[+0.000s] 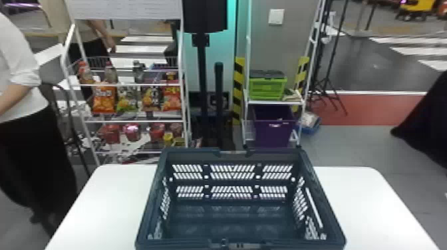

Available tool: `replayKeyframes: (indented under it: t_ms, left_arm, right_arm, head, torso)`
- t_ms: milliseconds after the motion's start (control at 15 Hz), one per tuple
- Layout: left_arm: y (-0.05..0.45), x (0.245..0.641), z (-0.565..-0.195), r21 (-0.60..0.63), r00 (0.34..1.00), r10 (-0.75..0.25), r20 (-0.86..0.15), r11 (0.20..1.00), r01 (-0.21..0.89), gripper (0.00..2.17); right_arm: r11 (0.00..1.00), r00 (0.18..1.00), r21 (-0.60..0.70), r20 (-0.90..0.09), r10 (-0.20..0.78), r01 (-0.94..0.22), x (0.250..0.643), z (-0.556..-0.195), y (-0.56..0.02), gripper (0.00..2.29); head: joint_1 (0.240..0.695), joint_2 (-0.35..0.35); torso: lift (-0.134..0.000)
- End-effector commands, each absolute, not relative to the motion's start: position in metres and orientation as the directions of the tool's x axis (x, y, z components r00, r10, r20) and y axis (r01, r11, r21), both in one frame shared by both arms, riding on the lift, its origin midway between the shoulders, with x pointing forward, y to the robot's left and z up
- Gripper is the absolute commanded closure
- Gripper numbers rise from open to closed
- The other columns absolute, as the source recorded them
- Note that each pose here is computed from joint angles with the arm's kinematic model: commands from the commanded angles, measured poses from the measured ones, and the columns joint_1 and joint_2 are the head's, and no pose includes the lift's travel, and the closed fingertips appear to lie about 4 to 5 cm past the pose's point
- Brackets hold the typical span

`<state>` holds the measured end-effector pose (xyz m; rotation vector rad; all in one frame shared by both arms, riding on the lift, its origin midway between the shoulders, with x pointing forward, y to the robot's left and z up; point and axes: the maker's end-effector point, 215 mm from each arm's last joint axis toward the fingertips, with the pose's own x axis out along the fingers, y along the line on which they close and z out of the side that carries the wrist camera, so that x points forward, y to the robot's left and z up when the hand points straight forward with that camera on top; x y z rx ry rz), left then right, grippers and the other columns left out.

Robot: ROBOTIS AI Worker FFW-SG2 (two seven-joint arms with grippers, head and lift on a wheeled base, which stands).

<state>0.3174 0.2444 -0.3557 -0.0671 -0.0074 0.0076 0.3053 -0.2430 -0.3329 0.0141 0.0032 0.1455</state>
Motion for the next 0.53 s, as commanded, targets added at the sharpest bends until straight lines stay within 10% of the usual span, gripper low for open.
replayKeyframes:
  t_ms: [0,467]
  left_arm:
    - [0.2434,0.3149,-0.3554,-0.066,1.0,0.006,0.007,0.998,-0.005,0.16]
    - [0.2423,0.3138,-0.3565,-0.064,1.0,0.003,0.006,0.998,-0.002,0.16]
  right_arm:
    - [0.989,0.989,0.014,0.0,0.145,-0.145,0.3048,-0.332,-0.2431,2.28]
    - [0.99,0.99,0.007,0.007,0.14,-0.14,0.3058,-0.3269,-0.2459,2.28]
  head:
    - [0.499,0.0]
    - [0.499,0.0]
  torso:
    - [0.0]
    - [0.0]
